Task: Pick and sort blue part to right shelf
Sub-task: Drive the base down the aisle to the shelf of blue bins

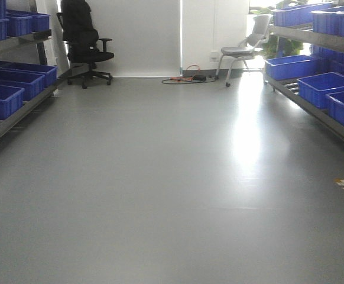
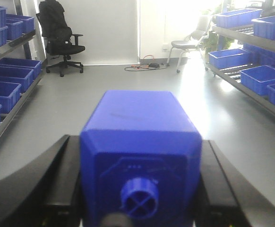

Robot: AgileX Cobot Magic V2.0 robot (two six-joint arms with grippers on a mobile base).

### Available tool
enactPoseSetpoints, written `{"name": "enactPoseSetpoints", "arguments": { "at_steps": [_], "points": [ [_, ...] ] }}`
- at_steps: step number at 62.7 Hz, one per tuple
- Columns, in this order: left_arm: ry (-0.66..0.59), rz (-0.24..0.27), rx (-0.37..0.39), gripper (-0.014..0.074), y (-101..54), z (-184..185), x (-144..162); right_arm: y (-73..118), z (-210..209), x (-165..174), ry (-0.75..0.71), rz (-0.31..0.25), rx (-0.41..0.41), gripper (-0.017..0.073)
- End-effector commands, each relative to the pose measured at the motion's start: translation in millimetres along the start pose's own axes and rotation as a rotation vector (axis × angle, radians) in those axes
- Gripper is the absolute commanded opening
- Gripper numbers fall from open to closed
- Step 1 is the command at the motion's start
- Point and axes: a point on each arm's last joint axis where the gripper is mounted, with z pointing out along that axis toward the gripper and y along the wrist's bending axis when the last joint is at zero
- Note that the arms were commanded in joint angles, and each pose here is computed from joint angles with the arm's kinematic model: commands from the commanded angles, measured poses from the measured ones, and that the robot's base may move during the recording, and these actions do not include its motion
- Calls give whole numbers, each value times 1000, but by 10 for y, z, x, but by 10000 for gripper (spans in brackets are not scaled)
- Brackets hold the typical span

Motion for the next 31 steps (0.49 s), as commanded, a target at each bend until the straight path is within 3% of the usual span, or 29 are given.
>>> {"name": "enactPoseSetpoints", "arguments": {
  "at_steps": [1,31],
  "points": [
    [-109,-9,-5,333,6,-12,-168,-7,-14,-174,-115,-9,8,382],
    [-109,-9,-5,333,6,-12,-168,-7,-14,-174,-115,-9,8,382]
  ]
}}
